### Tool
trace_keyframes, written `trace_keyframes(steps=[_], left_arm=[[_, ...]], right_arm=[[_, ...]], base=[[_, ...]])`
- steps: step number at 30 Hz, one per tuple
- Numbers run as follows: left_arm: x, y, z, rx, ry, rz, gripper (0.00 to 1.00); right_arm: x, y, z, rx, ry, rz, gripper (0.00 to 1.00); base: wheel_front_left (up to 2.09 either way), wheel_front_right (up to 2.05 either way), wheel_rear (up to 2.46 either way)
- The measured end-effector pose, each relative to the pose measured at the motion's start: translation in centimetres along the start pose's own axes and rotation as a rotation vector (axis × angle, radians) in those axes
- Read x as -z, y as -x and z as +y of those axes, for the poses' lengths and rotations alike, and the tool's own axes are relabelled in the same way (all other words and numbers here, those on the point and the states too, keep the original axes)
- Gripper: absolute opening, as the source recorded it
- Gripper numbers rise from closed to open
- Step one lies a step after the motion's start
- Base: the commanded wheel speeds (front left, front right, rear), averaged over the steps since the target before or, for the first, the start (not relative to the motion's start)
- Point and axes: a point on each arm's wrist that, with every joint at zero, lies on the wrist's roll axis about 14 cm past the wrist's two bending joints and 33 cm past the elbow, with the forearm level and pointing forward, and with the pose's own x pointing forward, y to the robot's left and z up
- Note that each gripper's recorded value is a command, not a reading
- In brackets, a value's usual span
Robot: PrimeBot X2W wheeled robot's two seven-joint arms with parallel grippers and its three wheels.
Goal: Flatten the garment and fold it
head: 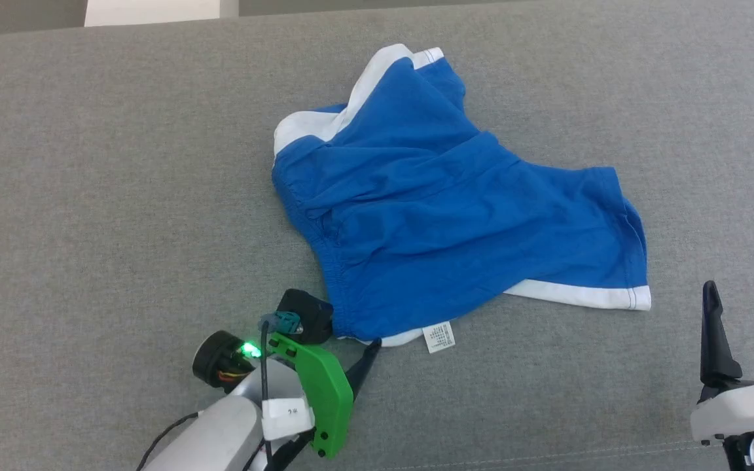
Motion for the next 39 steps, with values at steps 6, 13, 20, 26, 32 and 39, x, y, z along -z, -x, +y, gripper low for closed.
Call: trace_keyframes(steps=[6,13,20,26,32,39], left_arm=[[0.3,0.4,0.3,-0.005,-0.013,-0.002,0.00],[-1.3,1.7,1.4,-0.074,-0.056,-0.074,0.00],[-2.6,2.9,1.7,-0.113,-0.075,-0.133,0.00],[-2.4,2.9,1.7,-0.113,-0.076,-0.132,0.00],[-2.1,2.8,1.8,-0.113,-0.085,-0.124,0.00],[-1.5,2.9,2.2,-0.120,-0.087,-0.103,0.00]], right_arm=[[0.6,-0.2,0.9,-0.027,-0.002,0.020,1.00],[3.0,-0.2,4.0,-0.118,0.021,0.186,1.00],[6.0,-0.6,4.8,-0.137,0.053,0.416,1.00],[7.6,-1.6,4.9,-0.131,0.057,0.547,1.00],[8.9,-2.1,5.4,-0.139,0.058,0.612,1.00],[9.7,-2.2,6.3,-0.178,0.092,0.651,0.00]], base=[[0.00,0.00,0.00],[0.00,0.00,0.00],[0.00,0.00,0.00],[0.00,0.00,0.00],[0.00,0.00,0.00],[0.00,0.00,0.00]])
